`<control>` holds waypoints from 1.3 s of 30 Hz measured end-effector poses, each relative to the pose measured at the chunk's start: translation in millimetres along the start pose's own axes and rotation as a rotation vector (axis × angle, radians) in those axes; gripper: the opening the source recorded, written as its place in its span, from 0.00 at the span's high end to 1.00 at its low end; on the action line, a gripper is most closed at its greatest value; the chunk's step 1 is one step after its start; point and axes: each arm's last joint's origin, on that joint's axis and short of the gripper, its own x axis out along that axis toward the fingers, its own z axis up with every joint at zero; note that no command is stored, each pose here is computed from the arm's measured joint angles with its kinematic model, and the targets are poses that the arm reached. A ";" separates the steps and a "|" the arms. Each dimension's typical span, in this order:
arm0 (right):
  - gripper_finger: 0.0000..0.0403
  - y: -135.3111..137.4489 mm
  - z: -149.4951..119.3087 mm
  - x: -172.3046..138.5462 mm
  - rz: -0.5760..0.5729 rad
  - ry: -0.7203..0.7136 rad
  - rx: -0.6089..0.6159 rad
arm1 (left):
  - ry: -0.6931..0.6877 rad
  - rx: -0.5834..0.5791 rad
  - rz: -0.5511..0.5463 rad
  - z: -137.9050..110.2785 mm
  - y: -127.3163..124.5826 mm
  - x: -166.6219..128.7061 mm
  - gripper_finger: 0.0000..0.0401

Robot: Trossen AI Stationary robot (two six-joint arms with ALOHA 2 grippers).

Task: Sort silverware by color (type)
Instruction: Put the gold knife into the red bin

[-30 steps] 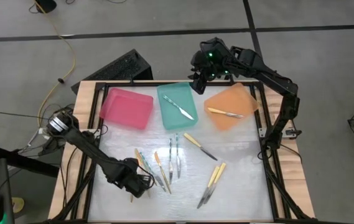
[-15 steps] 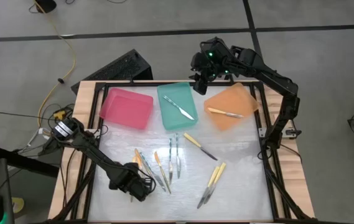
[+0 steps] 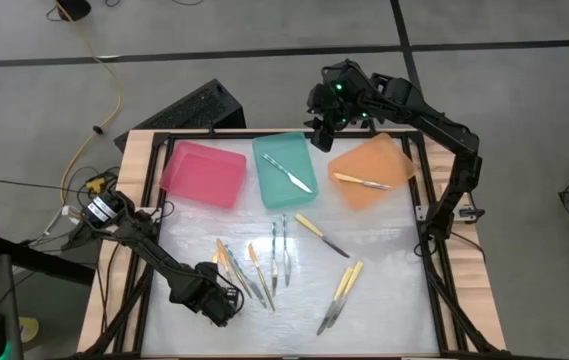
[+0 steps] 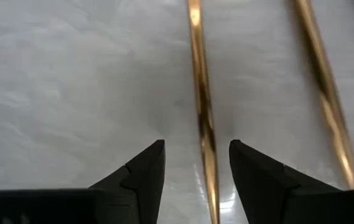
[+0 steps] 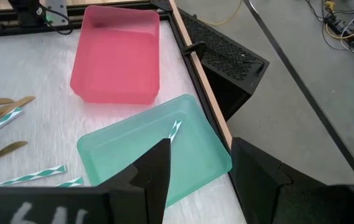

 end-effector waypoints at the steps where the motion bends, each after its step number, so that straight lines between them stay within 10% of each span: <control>1: 0.56 0.0 0.0 0.0 0.000 0.000 0.000 | -0.005 0.002 -0.001 0.4 0.3 0.5 0.60; 19: 0.56 0.0 0.0 0.0 0.000 0.000 0.000 | -0.012 0.038 -0.042 2.8 2.0 9.6 0.97; 39: 0.56 0.4 4.4 -0.4 0.144 -0.069 0.049 | -0.136 0.034 -0.240 -0.2 -12.2 -11.1 1.00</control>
